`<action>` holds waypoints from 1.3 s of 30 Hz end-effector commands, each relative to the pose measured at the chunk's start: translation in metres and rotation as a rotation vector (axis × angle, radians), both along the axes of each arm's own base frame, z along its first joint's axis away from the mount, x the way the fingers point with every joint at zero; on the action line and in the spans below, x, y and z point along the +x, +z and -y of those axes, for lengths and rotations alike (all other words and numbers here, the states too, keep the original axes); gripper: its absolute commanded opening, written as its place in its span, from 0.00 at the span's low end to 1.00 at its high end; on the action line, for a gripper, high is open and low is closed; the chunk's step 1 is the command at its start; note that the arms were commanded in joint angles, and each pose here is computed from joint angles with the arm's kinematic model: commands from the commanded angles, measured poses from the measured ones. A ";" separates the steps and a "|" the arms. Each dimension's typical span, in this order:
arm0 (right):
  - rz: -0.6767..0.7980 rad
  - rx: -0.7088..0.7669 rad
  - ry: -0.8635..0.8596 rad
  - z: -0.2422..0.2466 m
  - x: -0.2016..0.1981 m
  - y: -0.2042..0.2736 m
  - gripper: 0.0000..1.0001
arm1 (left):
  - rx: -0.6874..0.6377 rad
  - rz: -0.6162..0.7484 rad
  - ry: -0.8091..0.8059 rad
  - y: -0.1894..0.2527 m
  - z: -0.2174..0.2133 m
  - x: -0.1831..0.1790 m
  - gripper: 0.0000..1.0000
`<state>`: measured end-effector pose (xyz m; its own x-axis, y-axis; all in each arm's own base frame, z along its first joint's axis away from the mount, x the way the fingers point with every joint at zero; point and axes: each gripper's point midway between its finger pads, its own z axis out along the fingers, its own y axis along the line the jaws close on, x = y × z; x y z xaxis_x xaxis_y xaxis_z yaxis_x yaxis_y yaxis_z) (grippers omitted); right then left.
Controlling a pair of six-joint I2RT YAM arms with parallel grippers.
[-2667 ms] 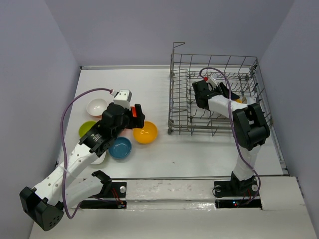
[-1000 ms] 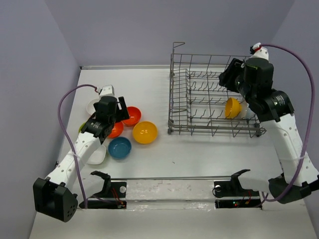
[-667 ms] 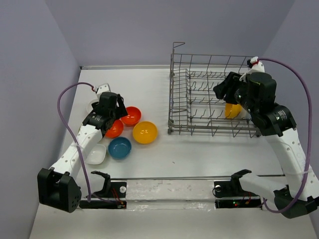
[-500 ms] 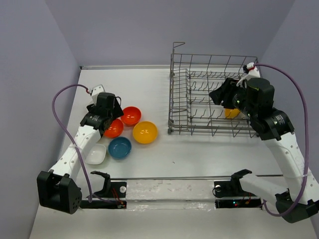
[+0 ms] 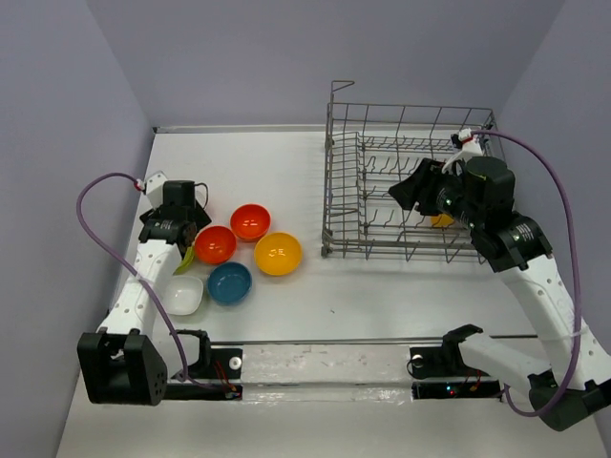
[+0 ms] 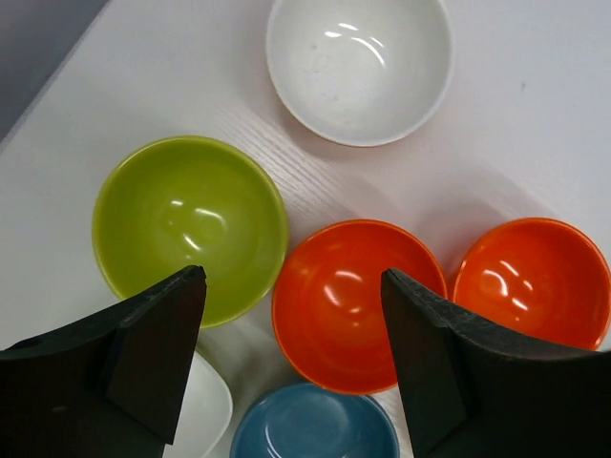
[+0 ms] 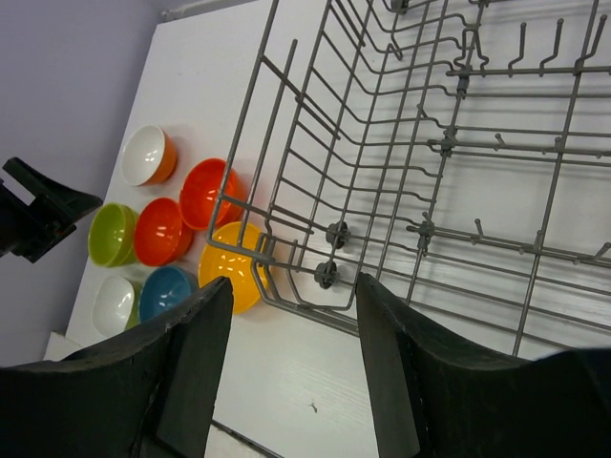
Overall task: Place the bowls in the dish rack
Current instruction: Pick up the bowl from the corner of the board.
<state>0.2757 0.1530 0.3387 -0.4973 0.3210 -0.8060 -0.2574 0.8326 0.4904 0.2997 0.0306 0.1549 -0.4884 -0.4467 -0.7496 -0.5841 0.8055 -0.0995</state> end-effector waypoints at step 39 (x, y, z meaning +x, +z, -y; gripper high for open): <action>0.046 0.019 0.045 -0.010 0.003 0.003 0.61 | 0.046 -0.143 -0.319 -0.024 0.087 0.088 0.68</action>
<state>0.2760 0.1596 0.3319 -0.5085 0.3104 -0.8031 -0.2856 0.8191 0.4974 0.3825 -0.0543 0.1249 -0.7106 -0.2431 -0.6603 -0.3305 0.9438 0.0081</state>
